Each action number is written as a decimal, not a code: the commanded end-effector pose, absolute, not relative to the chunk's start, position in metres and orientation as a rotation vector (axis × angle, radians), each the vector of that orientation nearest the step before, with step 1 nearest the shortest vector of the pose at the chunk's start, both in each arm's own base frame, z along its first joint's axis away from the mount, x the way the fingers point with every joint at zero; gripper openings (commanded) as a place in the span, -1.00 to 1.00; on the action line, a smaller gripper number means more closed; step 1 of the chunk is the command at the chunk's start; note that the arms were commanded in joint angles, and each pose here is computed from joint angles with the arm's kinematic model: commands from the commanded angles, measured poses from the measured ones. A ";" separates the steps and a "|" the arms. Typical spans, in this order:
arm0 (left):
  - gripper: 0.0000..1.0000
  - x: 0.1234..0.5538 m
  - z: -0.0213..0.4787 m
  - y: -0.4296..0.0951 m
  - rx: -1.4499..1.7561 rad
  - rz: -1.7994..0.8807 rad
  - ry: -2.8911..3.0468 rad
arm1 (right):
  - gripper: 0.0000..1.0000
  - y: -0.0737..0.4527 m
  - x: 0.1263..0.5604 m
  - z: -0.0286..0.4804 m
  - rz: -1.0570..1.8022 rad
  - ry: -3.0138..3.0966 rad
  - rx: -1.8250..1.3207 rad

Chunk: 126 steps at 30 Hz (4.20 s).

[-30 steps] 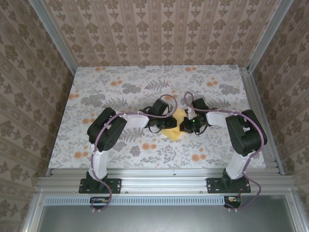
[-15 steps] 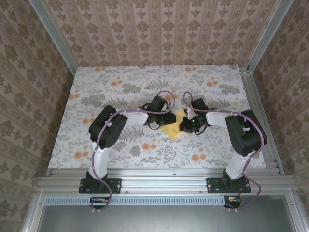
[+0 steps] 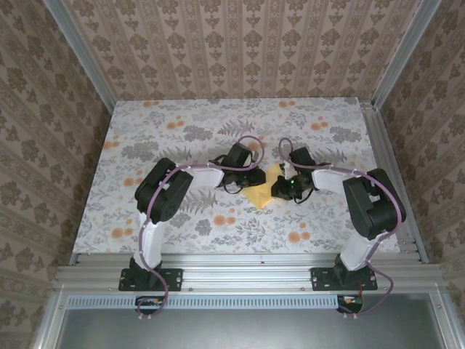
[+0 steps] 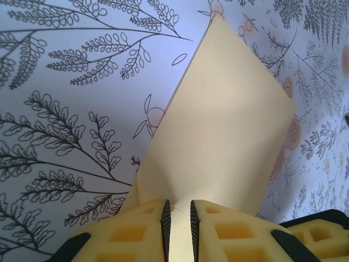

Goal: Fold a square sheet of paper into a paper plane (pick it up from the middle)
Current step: Fold the triangle a second time at the center of the table.

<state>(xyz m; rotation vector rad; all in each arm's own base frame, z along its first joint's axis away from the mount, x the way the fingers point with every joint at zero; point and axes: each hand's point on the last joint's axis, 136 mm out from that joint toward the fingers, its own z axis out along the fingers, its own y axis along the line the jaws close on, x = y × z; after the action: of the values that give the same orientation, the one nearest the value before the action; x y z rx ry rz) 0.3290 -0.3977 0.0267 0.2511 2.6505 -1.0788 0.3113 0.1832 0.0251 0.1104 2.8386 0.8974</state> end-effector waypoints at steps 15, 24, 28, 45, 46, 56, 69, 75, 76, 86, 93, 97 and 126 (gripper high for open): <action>-0.58 0.299 -0.037 -0.359 0.206 -0.923 2.853 | -0.71 0.207 0.312 0.052 1.188 2.688 0.312; -0.58 0.299 -0.038 -0.358 0.205 -0.912 2.858 | -0.44 0.207 0.296 0.067 1.261 2.668 0.351; -0.58 0.298 -0.039 -0.357 0.202 -0.913 2.859 | -0.36 0.207 0.283 0.056 1.234 2.727 0.388; -0.58 0.294 -0.045 -0.355 0.199 -0.907 2.873 | -0.46 0.226 0.294 0.037 1.316 2.710 0.402; -0.58 0.294 -0.045 -0.355 0.200 -0.907 2.873 | -0.51 0.224 0.293 0.036 1.294 2.720 0.394; -0.58 0.290 -0.050 -0.351 0.210 -0.892 2.886 | -0.88 0.208 0.292 0.020 1.143 2.794 0.356; -0.58 0.288 -0.056 -0.350 0.216 -0.886 2.902 | -0.91 0.196 0.291 0.004 1.018 2.860 0.316; -0.58 0.290 -0.053 -0.354 0.223 -0.906 2.895 | -0.85 0.194 0.289 0.002 0.989 2.884 0.301; -0.58 0.290 -0.052 -0.355 0.223 -0.914 2.894 | -0.84 0.194 0.289 0.002 0.987 2.886 0.302; -0.57 0.296 -0.032 -0.366 0.234 -0.984 2.853 | -0.81 0.187 0.283 -0.005 0.910 2.939 0.298; -0.54 0.308 0.005 -0.380 0.243 -1.069 2.761 | -0.80 0.186 0.278 -0.012 0.871 2.975 0.292; -0.51 0.314 0.027 -0.387 0.246 -1.112 2.707 | -0.80 0.186 0.277 -0.013 0.858 2.984 0.279; -0.48 0.275 0.041 -0.403 0.226 -1.259 2.723 | -0.80 0.188 0.271 -0.013 0.857 2.999 0.245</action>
<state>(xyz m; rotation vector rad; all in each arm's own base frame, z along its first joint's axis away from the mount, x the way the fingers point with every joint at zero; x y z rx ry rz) 0.2829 -0.3992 0.0526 0.2350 2.6882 -1.2354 0.2923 0.2019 0.0115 0.2065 2.8766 0.9953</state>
